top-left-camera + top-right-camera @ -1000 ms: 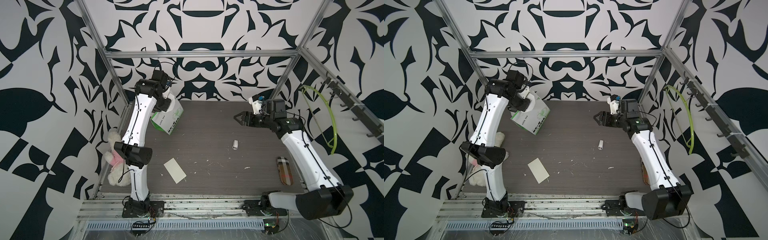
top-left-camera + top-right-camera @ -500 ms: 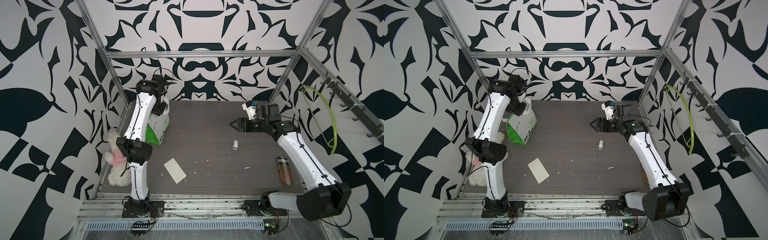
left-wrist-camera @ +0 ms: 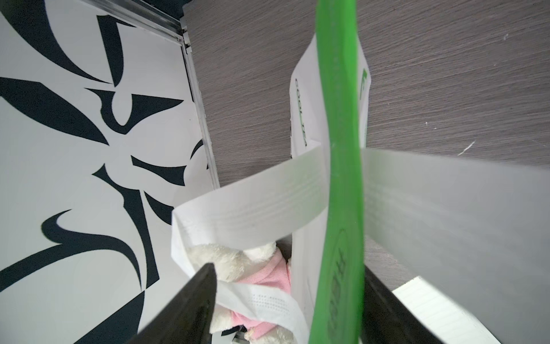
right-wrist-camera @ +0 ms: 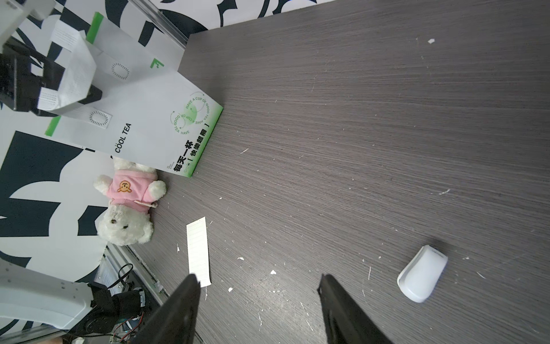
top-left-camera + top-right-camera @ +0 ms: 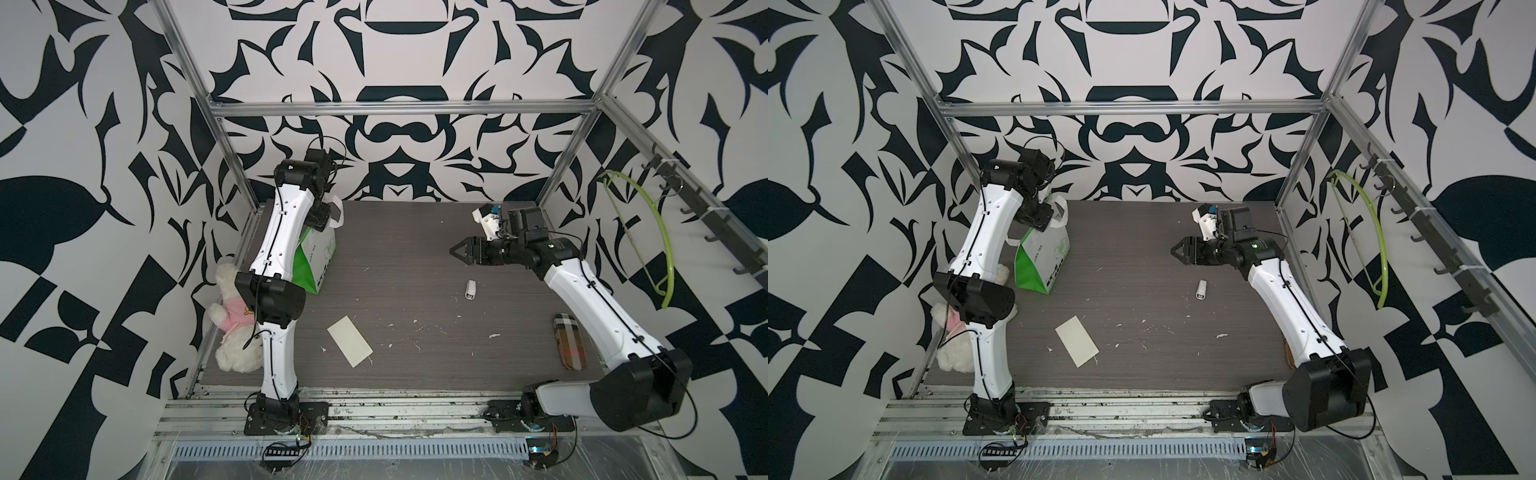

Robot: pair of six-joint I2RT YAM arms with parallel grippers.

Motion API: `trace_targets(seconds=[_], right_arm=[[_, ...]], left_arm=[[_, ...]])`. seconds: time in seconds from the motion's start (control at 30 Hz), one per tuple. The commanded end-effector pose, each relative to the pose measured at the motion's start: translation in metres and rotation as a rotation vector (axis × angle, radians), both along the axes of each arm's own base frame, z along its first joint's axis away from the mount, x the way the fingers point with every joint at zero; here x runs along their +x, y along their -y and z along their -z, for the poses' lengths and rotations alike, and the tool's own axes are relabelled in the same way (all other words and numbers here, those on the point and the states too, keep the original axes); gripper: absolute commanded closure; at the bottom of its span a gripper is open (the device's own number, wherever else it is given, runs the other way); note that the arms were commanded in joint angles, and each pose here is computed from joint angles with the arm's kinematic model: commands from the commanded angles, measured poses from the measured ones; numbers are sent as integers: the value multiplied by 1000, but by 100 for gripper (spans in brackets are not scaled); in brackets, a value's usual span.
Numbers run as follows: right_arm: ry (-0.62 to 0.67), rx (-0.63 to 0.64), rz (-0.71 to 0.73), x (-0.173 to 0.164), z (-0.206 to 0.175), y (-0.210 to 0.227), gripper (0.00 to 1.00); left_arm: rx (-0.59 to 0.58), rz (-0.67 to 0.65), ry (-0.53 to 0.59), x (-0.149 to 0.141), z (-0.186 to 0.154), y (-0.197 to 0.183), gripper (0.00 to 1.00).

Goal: Staple the receipts to the bags
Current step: Place the takeout bag at the center of the board.

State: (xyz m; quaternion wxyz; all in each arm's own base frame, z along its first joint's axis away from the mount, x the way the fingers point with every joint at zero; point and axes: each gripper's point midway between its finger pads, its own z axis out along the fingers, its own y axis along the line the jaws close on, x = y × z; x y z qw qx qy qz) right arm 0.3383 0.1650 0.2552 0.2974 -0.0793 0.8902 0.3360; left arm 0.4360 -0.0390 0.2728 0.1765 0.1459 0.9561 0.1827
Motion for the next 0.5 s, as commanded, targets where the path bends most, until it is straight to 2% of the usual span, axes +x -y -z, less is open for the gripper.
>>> trace_targets(seconds=[0.0,0.17,0.23,0.37,0.47], right_arm=[[49,40,-10,3,-17,-7,35],[53,33,-7,2,-17,-6,35],[54,27,-6,1,-17,-5,36],[59,19,-6,0,-20,-3,36],[69,19,-5,0,-24,-3,37]], left_arm=[[-11,6,51,-6,-20,-4,27],[-62,8,32,-8,-14,-3,32],[-90,12,9,-10,-8,-1,40],[-143,6,-25,-13,4,-2,66],[-157,-3,-46,-16,11,-5,77]])
